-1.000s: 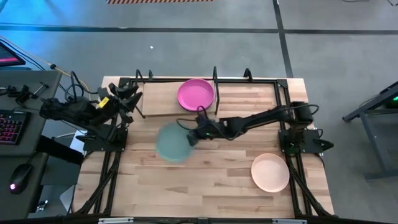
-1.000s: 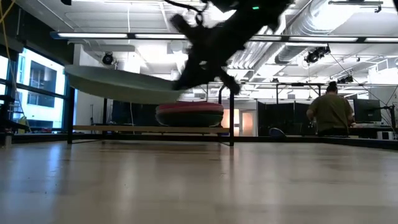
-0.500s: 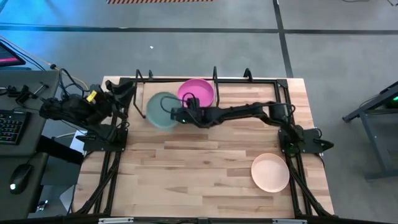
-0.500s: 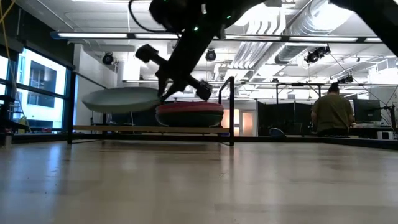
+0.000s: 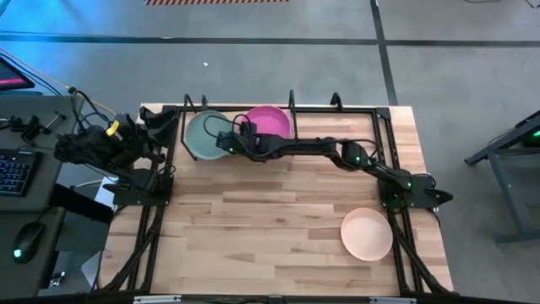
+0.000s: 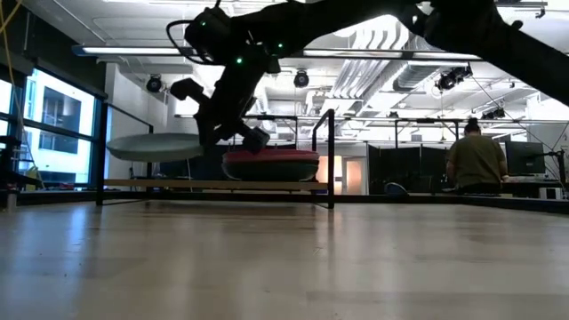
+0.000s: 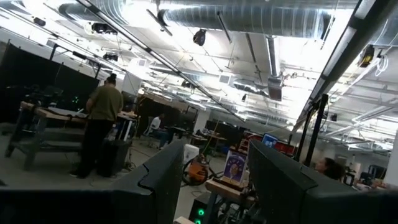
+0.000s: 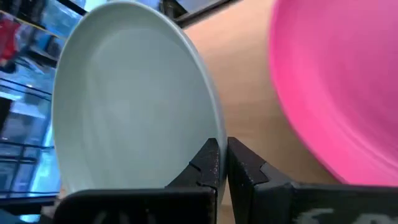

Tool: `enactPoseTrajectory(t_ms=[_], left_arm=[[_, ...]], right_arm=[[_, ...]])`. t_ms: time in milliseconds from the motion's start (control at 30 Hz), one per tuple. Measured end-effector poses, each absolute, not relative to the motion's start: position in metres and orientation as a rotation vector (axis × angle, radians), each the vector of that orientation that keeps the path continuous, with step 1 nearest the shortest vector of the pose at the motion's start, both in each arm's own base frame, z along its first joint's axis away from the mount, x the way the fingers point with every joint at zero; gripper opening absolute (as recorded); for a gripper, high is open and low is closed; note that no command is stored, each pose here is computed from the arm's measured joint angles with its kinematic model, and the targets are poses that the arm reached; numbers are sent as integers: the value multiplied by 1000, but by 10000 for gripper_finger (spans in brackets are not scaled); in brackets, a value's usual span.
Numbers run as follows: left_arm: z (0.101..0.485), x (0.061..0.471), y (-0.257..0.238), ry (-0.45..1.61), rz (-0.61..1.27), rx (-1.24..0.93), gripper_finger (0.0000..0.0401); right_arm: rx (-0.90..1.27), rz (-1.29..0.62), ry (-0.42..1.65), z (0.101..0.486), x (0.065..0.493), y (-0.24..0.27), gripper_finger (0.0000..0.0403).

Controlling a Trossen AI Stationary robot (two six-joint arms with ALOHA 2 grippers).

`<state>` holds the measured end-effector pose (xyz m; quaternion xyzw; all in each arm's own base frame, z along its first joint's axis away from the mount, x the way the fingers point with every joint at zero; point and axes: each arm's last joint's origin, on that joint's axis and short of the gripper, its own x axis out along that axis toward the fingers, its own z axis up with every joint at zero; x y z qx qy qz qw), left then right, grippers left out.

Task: Place and stack plates onto a shelf
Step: Put the green plate on the shelf

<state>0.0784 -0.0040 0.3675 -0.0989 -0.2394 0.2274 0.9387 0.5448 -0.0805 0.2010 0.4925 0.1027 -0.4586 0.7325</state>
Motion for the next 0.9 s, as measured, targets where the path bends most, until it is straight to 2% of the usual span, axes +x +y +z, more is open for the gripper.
enactPoseTrajectory(t_ms=[433,567,900], left_arm=[[367,78,-4,-495,459,-225,168],[367,78,-4,-495,459,-225,168],[367,78,-4,-495,459,-228,168]], right_arm=[[1093,-1049,237,196,544,-84,0],[1034,-1052,254,196,543,-87,6],[1049,-1071,247,198,540,-104,94]])
